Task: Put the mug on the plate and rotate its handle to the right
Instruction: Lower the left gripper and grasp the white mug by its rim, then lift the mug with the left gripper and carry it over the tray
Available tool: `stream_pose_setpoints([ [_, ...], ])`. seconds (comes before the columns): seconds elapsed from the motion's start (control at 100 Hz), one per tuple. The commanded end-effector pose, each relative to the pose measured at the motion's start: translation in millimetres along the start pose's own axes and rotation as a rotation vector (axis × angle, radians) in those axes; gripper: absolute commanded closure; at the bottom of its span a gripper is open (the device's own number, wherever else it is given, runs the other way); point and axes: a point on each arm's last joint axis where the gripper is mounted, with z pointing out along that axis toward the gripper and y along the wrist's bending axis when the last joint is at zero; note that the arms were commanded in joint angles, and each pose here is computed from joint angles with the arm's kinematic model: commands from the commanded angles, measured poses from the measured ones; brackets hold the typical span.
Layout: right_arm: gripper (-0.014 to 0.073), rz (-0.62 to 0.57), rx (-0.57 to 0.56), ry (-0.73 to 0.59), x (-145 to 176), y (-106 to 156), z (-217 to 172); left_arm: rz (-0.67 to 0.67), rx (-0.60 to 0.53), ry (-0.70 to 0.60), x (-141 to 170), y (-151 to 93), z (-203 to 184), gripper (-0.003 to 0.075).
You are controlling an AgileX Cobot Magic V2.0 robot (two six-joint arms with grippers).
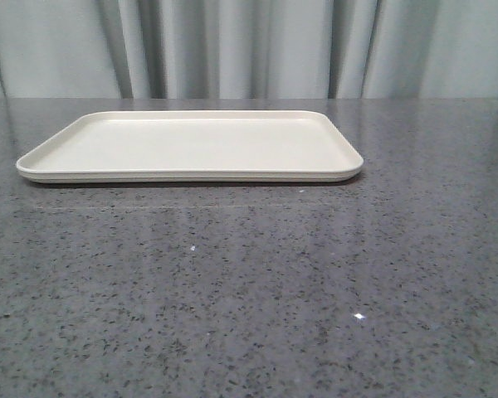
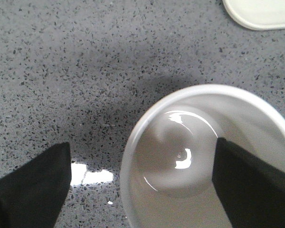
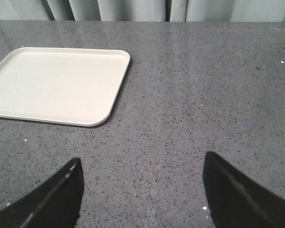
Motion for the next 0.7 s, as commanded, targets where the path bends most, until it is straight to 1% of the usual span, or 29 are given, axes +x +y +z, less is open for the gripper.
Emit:
stream_pose_setpoints([
  [0.0, 0.0062, -0.002, -0.005, -0.081, -14, 2, -3, -0.01, 0.005, -0.06, -9, -1, -4, 0.0164],
  [0.07, 0.0062, -0.002, -0.005, -0.082, -15, 2, -3, -0.01, 0.005, -0.052, -10, 0, -2, 0.0222],
  [0.14, 0.0062, -0.002, -0.005, -0.083, -15, 2, -3, -0.01, 0.005, -0.051, -10, 0, -1, 0.0312],
  [0.19, 0.0062, -0.002, -0.005, -0.084, -15, 2, -3, -0.01, 0.005, -0.051, -10, 0, -1, 0.0392],
  [0.24, 0.0062, -0.001, -0.005, -0.088, -15, 1, -2, -0.01, 0.005, -0.051, -10, 0, -1, 0.0496],
  [0.26, 0.0062, -0.001, -0.004, -0.089, -15, 1, -2, -0.01, 0.005, -0.051, -10, 0, -1, 0.0524],
  [0.31, 0.0062, -0.001, -0.004, -0.089, -15, 1, -2, -0.01, 0.005, -0.049, -10, 0, -1, 0.0633],
  [0.37, 0.0062, -0.001, -0.004, -0.091, -15, 1, -3, -0.01, 0.005, -0.047, -10, 0, -1, 0.0737],
  [0.53, 0.0062, -0.001, -0.004, -0.092, -15, 1, -3, -0.007, 0.004, -0.046, -10, -1, -2, 0.074],
  [0.69, 0.0062, -0.001, -0.004, -0.096, -16, 1, -3, -0.009, 0.021, -0.059, -16, -4, -18, 0.074],
])
